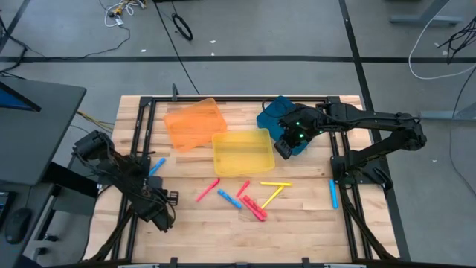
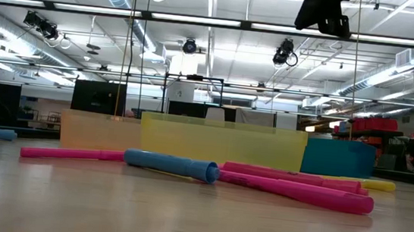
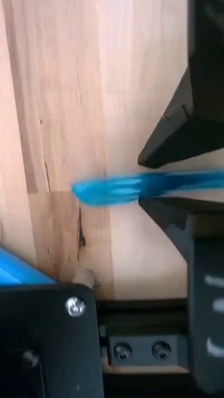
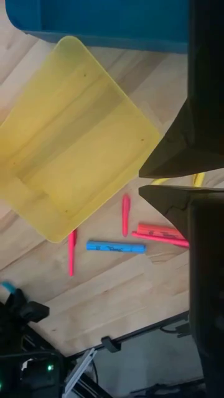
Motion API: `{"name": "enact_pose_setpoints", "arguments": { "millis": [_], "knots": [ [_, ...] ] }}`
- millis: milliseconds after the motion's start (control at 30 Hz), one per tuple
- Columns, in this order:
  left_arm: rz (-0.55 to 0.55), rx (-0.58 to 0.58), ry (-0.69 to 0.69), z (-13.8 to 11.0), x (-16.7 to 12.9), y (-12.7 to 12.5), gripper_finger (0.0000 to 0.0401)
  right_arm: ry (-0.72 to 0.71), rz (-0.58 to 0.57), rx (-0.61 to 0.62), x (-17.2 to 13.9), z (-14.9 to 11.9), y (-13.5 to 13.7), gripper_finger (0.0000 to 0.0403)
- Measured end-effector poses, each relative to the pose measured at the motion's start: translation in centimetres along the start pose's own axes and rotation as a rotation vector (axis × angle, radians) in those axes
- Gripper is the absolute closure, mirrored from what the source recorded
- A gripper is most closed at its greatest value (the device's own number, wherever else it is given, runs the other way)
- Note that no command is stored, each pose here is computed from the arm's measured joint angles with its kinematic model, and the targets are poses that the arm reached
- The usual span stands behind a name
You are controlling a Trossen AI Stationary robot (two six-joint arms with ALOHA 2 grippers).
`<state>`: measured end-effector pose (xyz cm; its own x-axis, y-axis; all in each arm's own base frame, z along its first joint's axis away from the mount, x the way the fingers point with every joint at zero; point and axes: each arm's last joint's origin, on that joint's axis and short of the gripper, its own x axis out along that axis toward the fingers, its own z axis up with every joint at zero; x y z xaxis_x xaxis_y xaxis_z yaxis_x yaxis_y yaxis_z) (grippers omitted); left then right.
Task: Pick & Place Markers
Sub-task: Put the blue pen into the blue bin
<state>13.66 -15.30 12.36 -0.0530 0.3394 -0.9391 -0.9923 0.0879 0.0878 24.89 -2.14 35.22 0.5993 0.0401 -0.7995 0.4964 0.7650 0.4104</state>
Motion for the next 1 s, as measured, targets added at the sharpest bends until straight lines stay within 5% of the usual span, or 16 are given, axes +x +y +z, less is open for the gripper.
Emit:
{"name": "enact_pose_setpoints", "arguments": {
  "millis": [200, 567, 1000],
  "knots": [
    [-0.019, 0.062, -0.001, -0.3, -0.1, 0.1, 0.0361, 0.000, 0.000, 0.000, 0.0, 0.0, 0.0, 0.0369],
    [-0.117, 0.138, 0.063, 0.1, -2.1, -0.2, 0.0345, -0.001, 0.000, 0.000, 0.0, 0.0, 0.0, 0.0369],
    [-0.272, 0.123, 0.003, 2.4, -7.8, -0.1, 0.0351, -0.017, 0.012, -0.002, 0.0, 0.2, 0.1, 0.0369]
  ]
}}
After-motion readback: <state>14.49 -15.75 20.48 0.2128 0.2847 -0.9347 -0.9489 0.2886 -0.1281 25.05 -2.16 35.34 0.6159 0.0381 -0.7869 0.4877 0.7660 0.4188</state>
